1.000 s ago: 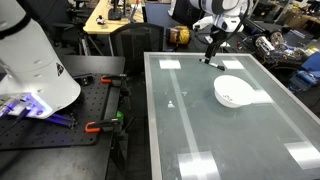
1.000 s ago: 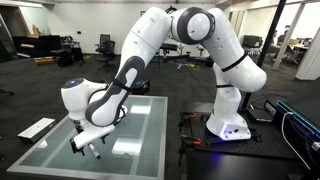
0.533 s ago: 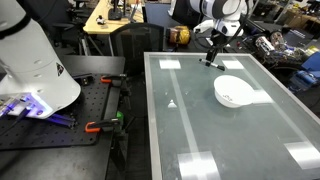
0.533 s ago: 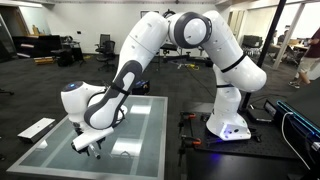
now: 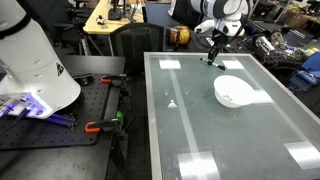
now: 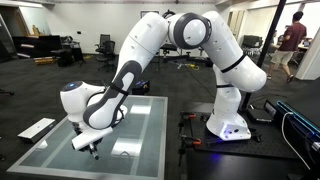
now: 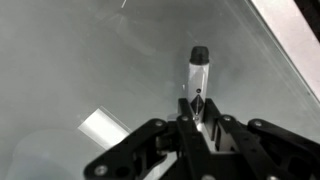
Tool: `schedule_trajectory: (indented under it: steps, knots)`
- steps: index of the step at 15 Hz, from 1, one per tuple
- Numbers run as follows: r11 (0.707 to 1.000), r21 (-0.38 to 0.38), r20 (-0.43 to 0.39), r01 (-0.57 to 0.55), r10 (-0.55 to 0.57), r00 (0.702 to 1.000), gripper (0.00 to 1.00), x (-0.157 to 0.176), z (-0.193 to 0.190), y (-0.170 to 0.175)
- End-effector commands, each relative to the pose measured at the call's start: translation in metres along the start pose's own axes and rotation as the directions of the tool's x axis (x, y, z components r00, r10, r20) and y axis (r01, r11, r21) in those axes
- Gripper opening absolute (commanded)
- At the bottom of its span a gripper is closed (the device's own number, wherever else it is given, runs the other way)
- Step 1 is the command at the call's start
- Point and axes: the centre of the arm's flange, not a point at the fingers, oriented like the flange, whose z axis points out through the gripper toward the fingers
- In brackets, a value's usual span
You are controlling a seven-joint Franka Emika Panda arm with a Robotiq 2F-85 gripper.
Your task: Put the marker inside the bow;
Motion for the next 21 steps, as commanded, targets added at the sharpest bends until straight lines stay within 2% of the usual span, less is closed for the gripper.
schedule_trajectory:
  steps: [1,8,13,21]
  knots:
    - [1.000,0.003,-0.022,-0.012,0.012,1.000,0.05,-0.002,-0.022,0.001]
    - [0.999,-0.011,-0.080,-0.041,0.040,0.996,0.05,0.000,-0.071,0.016]
    - [0.991,-0.040,-0.145,-0.128,0.121,0.982,0.05,0.009,-0.097,0.037]
    - [0.939,-0.107,-0.229,-0.328,0.298,0.927,0.05,0.027,-0.111,0.080]
